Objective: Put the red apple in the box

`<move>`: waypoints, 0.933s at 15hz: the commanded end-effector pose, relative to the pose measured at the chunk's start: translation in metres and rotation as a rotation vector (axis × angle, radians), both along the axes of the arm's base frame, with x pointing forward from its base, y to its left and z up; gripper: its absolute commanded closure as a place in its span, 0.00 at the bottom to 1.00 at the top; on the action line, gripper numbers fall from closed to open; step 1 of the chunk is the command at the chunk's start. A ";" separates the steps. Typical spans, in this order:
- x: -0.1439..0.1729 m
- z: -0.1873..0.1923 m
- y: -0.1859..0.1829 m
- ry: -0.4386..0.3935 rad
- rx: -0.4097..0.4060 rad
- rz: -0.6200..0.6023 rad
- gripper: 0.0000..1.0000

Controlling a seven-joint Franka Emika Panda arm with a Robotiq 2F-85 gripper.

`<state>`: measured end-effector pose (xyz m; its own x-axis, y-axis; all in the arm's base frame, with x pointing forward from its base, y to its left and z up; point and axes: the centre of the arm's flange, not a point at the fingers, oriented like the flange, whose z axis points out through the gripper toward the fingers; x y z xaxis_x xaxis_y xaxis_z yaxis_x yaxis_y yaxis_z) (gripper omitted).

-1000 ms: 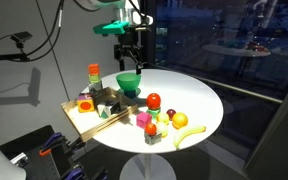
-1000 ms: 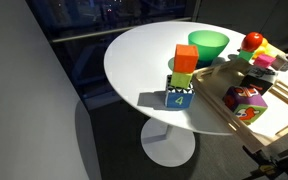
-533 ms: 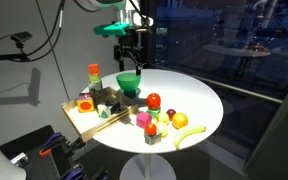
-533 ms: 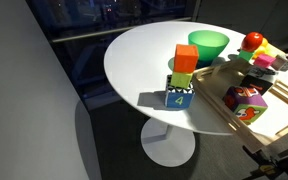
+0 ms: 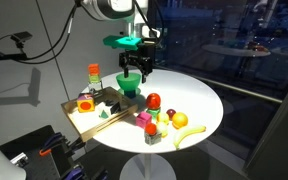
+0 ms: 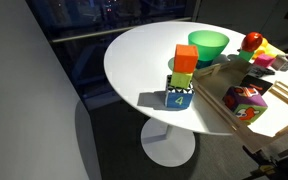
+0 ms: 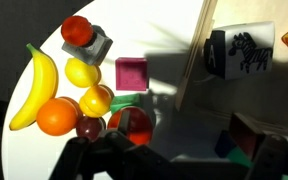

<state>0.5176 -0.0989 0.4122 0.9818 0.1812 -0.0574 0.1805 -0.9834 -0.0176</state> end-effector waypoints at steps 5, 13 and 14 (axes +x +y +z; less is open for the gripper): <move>0.035 -0.028 -0.016 -0.094 -0.013 0.051 0.00; 0.057 -0.060 -0.018 -0.143 -0.054 0.050 0.00; 0.058 -0.064 -0.019 -0.142 -0.056 0.050 0.00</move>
<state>0.5620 -0.1123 0.3544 0.9736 0.2191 0.0644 0.2165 -0.9752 0.0460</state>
